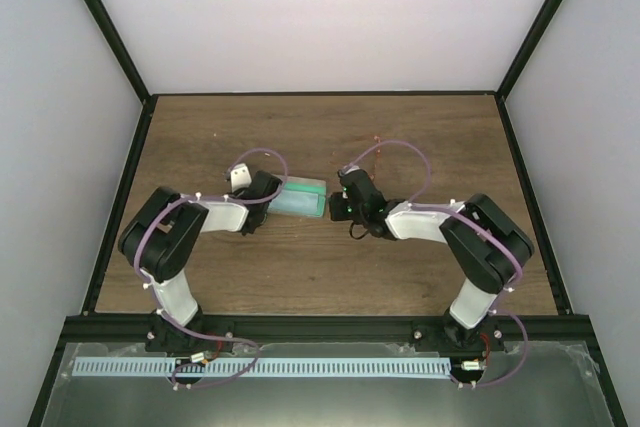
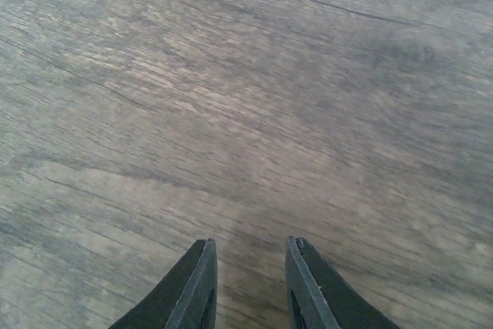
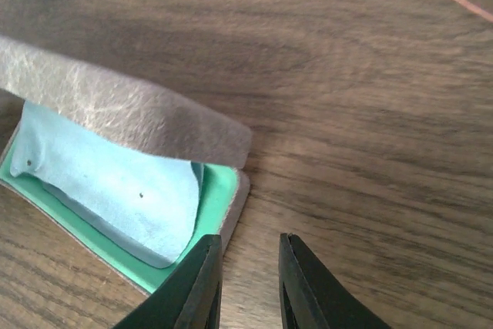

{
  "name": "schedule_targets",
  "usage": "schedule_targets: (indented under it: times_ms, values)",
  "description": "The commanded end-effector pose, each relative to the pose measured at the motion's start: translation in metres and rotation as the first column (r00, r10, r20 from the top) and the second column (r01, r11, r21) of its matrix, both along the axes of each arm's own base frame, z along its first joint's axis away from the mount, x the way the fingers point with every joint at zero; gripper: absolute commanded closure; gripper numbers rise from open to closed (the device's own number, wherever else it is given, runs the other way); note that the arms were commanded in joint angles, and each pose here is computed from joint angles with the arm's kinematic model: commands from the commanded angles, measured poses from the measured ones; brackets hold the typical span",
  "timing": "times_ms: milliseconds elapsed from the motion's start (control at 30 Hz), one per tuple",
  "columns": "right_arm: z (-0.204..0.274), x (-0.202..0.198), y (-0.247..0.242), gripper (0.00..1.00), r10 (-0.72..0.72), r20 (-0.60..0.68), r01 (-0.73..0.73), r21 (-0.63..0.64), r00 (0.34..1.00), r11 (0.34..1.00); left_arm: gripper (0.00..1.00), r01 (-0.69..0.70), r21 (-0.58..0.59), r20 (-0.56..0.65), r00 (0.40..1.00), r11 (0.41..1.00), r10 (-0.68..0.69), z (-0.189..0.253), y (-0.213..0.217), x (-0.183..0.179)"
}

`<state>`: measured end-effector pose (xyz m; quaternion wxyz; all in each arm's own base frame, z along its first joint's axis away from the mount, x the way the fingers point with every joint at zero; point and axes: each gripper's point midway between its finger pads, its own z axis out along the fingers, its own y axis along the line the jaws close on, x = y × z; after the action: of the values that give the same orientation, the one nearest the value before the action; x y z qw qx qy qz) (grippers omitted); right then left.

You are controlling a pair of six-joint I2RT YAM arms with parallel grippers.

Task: Organize the sunglasses
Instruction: Place the glasses cleaning cloth in the sunglasses case, then move the sunglasses case to the center of the board.

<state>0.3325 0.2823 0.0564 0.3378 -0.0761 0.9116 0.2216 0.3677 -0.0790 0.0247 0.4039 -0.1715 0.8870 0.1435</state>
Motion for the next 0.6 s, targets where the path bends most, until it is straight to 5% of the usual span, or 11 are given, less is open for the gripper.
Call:
schedule_targets:
  times_ms: [0, 567]
  values:
    - [0.025, 0.010, -0.003, 0.78, -0.006, 0.056, 0.003, 0.066, 0.998, 0.998, 0.73, 0.016, -0.038, 0.017, 1.000, 0.999, -0.015, -0.001, 0.001, 0.013]
    - [0.043, 0.005, -0.041, 0.77, 0.001, 0.102, -0.024, 0.228, 0.995, 0.973, 0.75, 0.259, -0.263, 0.021, 0.964, 0.929, -0.263, -0.037, -0.041, 0.039]
